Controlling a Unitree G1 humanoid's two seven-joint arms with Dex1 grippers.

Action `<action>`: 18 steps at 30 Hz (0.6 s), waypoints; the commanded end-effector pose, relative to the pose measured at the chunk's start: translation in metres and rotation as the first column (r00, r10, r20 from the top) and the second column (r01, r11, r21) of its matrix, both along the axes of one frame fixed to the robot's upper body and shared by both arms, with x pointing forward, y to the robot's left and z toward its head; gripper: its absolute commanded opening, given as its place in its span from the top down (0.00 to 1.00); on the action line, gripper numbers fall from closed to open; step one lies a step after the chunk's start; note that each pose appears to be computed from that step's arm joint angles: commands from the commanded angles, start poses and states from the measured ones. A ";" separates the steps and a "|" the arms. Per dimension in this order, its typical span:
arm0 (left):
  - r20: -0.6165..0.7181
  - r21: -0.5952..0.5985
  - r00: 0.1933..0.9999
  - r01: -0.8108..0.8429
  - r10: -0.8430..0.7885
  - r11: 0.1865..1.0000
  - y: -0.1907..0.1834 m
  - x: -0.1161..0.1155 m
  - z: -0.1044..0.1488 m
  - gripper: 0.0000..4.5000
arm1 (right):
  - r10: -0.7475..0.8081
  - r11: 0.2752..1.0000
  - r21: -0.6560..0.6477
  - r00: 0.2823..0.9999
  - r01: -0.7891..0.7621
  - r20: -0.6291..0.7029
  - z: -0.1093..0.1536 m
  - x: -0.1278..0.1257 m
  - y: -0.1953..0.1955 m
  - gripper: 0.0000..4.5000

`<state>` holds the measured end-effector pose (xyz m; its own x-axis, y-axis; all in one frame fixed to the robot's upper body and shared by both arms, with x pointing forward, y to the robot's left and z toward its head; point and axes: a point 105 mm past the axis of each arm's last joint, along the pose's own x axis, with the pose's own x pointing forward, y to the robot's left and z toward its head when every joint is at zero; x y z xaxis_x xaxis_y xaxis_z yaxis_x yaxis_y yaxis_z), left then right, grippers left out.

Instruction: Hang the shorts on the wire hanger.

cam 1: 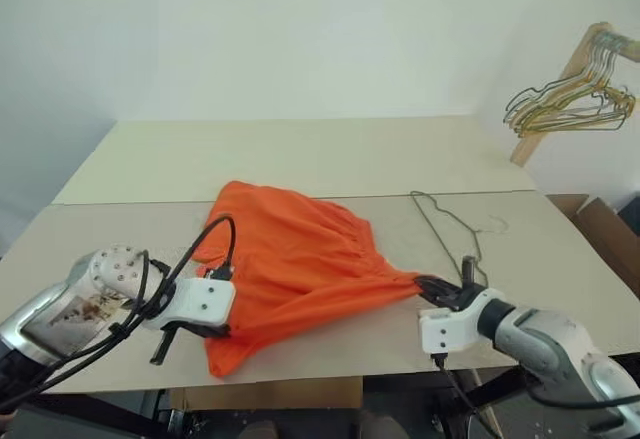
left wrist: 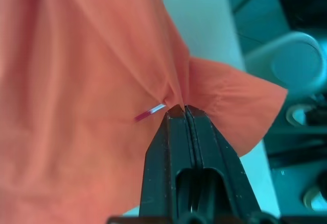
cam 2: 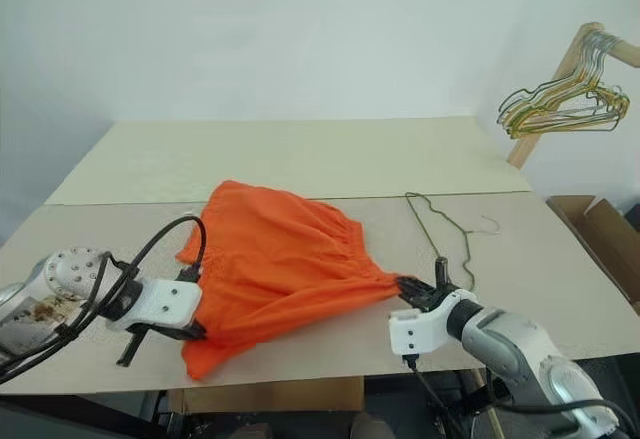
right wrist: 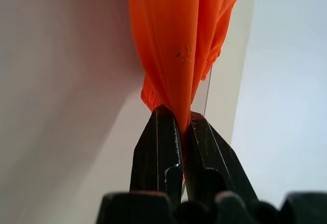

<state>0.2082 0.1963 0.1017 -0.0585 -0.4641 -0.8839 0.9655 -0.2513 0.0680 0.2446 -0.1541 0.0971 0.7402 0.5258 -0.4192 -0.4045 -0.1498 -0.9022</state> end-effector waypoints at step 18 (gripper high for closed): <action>0.017 -0.017 0.997 0.070 -0.070 0.997 0.009 -0.009 0.013 0.58 | 0.133 0.988 -0.060 0.987 -0.139 -0.096 0.005 -0.009 -0.030 0.45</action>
<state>0.1959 0.2053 0.1016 -0.0946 -0.4586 -0.8836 0.9514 -0.3029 0.0553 0.2365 -0.1858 0.0881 0.6288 0.5575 -0.5420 -0.4837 -0.2653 -0.8341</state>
